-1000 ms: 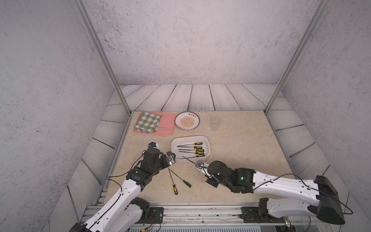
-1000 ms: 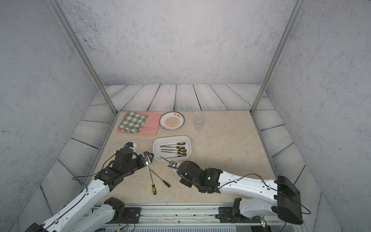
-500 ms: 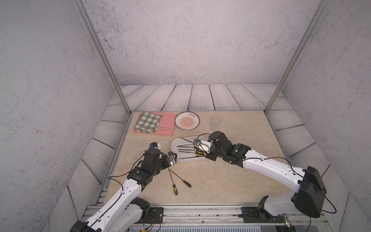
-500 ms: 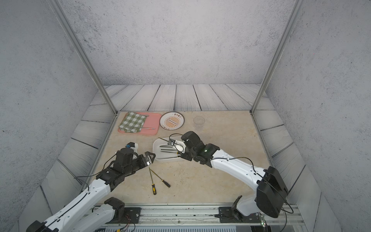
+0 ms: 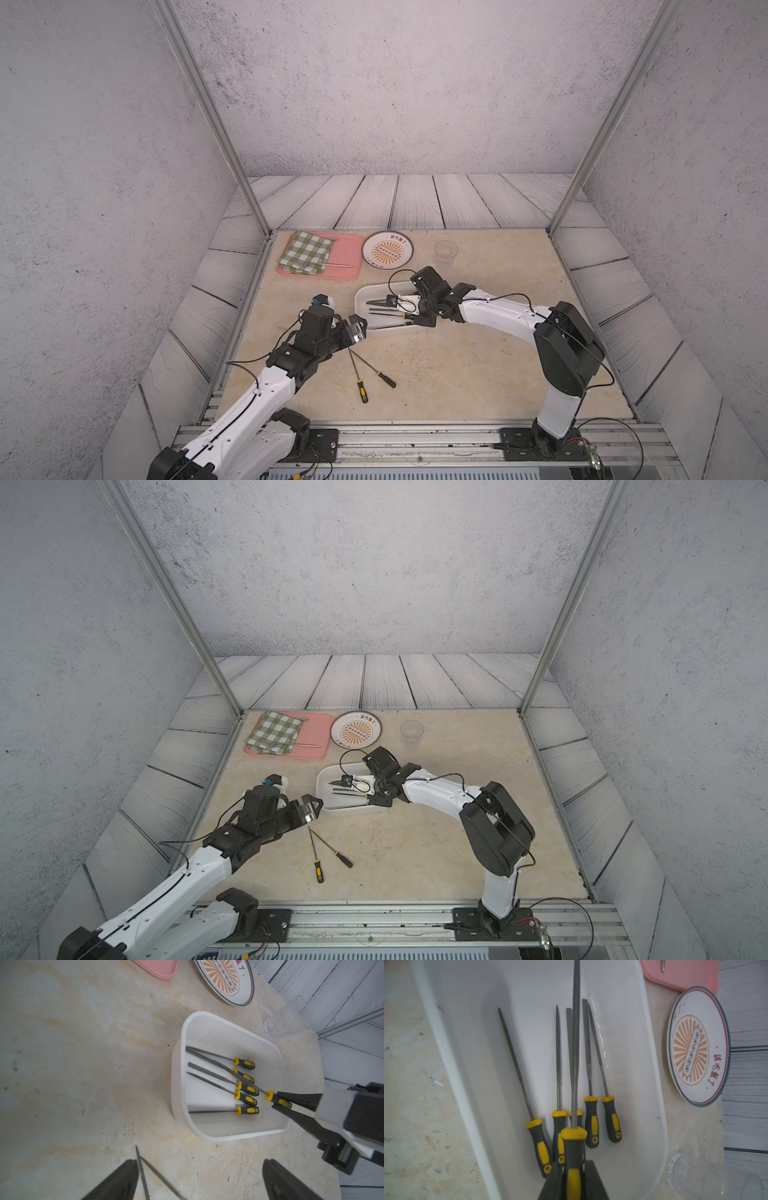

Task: Put the file tool into the storage box
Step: Place the file tool in the storage box.

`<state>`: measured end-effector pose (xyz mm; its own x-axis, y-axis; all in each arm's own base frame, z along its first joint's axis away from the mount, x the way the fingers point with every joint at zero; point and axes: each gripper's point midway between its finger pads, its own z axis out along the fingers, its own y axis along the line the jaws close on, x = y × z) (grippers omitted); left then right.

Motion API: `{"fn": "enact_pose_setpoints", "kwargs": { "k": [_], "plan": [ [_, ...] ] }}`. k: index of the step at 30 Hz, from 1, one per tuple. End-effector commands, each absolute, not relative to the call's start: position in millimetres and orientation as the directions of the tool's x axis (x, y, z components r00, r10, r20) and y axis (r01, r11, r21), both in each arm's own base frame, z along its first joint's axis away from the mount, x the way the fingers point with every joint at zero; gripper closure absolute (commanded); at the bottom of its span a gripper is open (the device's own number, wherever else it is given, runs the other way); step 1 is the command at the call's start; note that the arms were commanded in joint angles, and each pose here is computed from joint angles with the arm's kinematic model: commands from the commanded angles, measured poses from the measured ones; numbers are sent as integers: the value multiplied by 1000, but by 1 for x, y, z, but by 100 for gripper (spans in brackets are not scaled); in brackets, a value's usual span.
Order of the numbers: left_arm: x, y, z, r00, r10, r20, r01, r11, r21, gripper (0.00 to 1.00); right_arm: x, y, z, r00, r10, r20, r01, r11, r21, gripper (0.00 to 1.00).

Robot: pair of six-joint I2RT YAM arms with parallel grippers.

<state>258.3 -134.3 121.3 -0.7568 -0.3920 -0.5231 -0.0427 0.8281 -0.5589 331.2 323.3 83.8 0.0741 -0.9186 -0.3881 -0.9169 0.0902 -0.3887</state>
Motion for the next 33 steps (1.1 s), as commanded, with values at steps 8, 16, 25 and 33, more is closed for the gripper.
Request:
{"fn": "enact_pose_setpoints", "kwargs": {
  "k": [8,16,25,33],
  "plan": [
    [264,-134,112,-758,-376,-533,-37,841,-541,2,325,327,72,101,-917,-385,-939,40,-342,100],
    [268,-138,118,-769,-357,-530,-23,845,-535,2,314,328,62,86,-921,-379,-963,20,-268,89],
    [262,-139,110,-784,-361,-505,-37,839,-543,2,318,332,88,57,-906,-420,-955,73,-287,60],
    [259,-139,110,-804,-350,-480,-49,844,-533,2,329,326,151,-112,-827,-551,-895,325,-305,58]
  ]
}}
